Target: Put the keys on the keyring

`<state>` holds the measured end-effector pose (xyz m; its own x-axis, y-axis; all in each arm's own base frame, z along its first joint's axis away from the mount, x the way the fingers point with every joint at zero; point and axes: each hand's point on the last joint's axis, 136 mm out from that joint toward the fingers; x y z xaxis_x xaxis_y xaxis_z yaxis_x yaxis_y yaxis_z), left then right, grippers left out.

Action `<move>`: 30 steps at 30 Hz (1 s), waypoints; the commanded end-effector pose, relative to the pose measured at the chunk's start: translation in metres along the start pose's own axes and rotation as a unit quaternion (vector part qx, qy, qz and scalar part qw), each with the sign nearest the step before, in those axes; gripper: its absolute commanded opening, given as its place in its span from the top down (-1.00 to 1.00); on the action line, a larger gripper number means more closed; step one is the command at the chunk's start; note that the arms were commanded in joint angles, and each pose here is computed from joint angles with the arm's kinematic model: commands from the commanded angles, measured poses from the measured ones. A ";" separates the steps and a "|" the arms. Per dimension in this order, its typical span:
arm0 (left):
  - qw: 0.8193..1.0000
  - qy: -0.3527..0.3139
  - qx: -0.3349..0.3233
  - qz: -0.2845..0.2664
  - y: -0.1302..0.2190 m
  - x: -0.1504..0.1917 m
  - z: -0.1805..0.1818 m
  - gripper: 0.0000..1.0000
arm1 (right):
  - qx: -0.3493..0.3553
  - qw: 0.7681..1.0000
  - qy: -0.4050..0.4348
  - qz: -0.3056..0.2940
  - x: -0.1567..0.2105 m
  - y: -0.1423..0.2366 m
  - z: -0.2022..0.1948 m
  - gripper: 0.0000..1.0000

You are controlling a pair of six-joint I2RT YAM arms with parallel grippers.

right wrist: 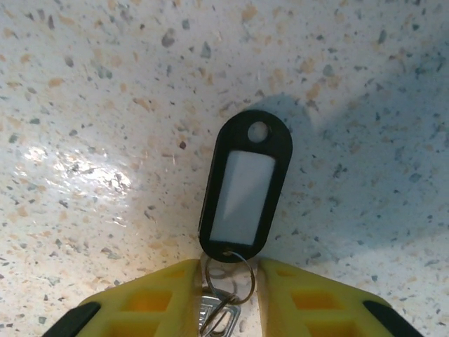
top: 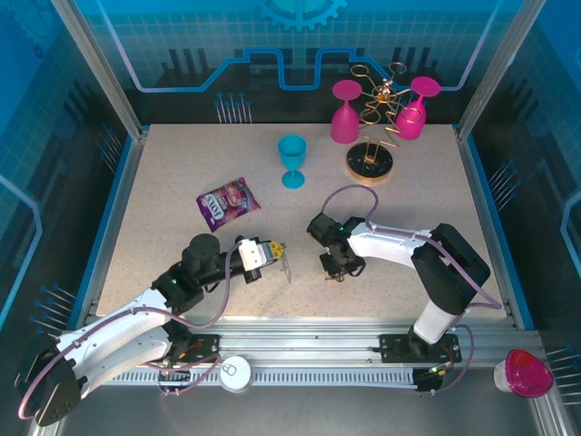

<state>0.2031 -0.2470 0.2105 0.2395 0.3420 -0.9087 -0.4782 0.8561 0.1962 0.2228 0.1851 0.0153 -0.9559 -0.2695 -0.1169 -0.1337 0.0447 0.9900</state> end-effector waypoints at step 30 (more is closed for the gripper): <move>1.000 -0.008 0.003 -0.014 0.002 -0.007 -0.001 1.00 | 0.023 1.000 -0.001 0.005 0.015 0.012 0.005 0.36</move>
<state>0.2031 -0.2470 0.2106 0.2398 0.3418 -0.9087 -0.4782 0.8561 0.1958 0.2080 0.1847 0.0264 -0.9549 -0.2731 -0.1162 -0.1414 0.0742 0.9872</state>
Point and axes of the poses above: each hand's point on the last joint's axis, 136 mm out from that joint toward the fingers, its own y axis back along the fingers, its own z axis along the line the jaws close on, x = y × z, and after that the axes turned 3 degrees about -y, right-handed
